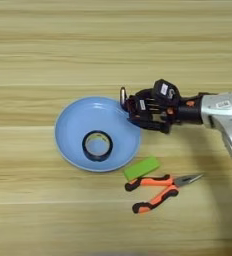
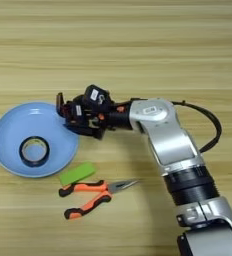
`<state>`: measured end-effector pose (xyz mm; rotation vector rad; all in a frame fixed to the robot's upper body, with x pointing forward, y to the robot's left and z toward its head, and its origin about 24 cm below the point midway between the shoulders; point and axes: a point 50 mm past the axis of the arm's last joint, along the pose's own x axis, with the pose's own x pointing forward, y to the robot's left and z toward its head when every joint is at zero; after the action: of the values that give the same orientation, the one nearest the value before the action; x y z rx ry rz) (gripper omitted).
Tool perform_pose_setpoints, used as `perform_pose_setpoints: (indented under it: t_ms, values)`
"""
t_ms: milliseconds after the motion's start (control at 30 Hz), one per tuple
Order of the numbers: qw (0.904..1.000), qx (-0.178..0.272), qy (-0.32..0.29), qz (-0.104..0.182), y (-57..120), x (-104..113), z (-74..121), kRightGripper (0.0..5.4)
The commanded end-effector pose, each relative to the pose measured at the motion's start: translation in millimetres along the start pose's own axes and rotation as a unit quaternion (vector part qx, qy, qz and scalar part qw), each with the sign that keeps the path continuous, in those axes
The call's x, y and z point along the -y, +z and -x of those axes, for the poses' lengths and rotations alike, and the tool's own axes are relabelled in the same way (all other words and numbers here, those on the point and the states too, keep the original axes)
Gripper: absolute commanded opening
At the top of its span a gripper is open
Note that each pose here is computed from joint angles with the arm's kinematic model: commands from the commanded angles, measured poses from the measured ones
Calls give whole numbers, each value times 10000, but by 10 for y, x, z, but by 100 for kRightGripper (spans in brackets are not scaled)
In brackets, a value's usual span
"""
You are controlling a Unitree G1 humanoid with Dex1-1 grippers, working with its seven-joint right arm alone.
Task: Move the objects on the table
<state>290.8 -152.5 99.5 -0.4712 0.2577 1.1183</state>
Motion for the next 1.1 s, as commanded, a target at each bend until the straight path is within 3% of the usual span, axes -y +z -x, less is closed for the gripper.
perform_pose_setpoints:
  t_ms: [33, 567, 767, 1100]
  values:
    - [9959, 515, -160, 723, 414, 62, 7, 370]
    - [9853, 876, 706, 1283, 751, -227, -243, 370]
    - [9818, 940, 916, 1371, 826, -291, -356, 370]
    - [9825, 614, 1228, 1259, 729, -275, -508, 368]
